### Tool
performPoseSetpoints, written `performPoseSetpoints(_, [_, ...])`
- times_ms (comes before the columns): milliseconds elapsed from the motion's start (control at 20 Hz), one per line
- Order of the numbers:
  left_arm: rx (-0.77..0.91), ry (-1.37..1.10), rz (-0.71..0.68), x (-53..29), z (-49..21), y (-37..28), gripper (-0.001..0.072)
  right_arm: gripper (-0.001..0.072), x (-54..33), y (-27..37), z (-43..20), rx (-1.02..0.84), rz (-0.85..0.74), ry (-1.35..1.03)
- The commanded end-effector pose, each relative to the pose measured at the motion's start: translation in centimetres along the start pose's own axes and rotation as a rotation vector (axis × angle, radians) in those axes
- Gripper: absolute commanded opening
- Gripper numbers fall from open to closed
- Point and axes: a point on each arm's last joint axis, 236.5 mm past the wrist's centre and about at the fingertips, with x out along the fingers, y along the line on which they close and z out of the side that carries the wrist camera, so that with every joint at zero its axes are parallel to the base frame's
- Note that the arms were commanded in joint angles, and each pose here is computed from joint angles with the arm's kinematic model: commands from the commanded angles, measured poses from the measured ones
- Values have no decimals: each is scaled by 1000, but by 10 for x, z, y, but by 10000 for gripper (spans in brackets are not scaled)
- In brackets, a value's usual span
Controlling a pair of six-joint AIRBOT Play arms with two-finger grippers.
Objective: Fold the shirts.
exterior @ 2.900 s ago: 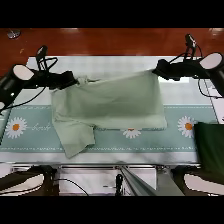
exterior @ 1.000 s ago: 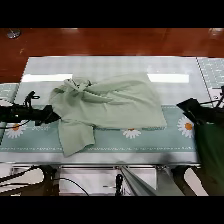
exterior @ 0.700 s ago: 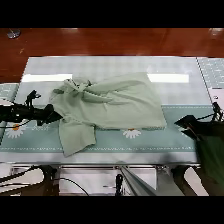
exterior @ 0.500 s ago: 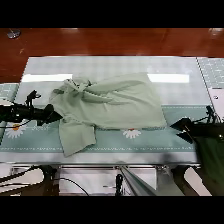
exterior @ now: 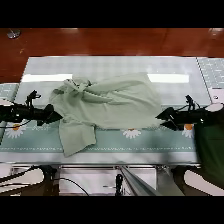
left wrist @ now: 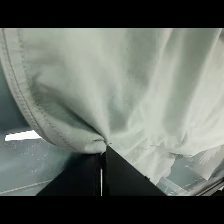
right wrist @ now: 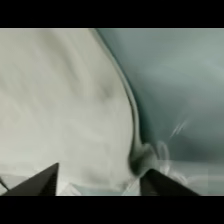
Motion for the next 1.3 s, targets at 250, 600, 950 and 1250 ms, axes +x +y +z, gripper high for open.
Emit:
performPoseSetpoints(250, [98, -240, -220, -59, 49, -93, 24, 21, -53, 118, 52, -336, 53, -29])
performPoseSetpoints(600, [719, -873, -366, -329, 55, -330, 24, 21, -334, 321, 44, -809, 187, -709])
performPoseSetpoints(950, [938, -1312, 43, -466, -77, -373, 23, 21, -458, 286, -104, -962, -11, -1061])
performPoseSetpoints(1250, [984, -1459, 233, -492, -171, -350, 23, 21, -480, 254, -183, -985, -45, -1149])
